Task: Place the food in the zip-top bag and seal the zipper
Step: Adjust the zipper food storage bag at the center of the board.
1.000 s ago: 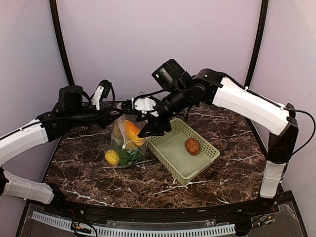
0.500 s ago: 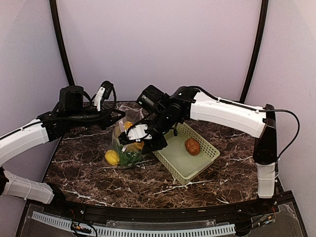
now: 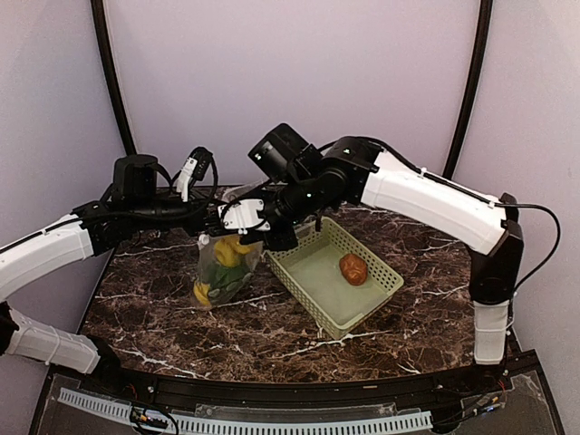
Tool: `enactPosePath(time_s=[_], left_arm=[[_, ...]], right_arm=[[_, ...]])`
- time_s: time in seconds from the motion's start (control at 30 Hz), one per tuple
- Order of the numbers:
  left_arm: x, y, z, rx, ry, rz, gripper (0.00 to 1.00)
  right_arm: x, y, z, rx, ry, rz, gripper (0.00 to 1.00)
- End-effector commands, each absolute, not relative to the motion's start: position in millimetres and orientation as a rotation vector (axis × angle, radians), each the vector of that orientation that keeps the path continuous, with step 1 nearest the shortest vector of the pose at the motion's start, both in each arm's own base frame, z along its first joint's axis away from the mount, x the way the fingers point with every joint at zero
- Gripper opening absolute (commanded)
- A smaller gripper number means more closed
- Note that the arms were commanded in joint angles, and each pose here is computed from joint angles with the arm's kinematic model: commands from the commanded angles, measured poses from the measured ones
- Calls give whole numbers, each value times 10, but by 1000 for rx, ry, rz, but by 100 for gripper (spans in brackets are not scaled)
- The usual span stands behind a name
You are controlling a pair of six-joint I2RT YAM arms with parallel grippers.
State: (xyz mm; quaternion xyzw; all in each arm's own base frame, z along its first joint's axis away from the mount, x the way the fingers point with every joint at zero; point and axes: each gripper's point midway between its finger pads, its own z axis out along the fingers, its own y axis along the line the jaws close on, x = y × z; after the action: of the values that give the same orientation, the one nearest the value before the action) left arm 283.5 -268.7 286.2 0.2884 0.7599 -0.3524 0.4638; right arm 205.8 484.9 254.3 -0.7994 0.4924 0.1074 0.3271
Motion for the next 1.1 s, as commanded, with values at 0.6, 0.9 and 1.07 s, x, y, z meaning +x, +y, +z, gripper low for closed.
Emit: enactPosePath(time_s=[0.6,0.9,1.07], left_arm=[[2788,-2606,3129,708,1774,-873,1],[2797,-2542,3165,685,1752,-837,1],[2808,-2558,3127,689,1767,-840,1]], right_arm=[[1839,4956,2907,-2028,1223,349,20],[1935,4297,3480,-1915,1271,565,53],[2488,3797,3505,-1735,1446,641,53]])
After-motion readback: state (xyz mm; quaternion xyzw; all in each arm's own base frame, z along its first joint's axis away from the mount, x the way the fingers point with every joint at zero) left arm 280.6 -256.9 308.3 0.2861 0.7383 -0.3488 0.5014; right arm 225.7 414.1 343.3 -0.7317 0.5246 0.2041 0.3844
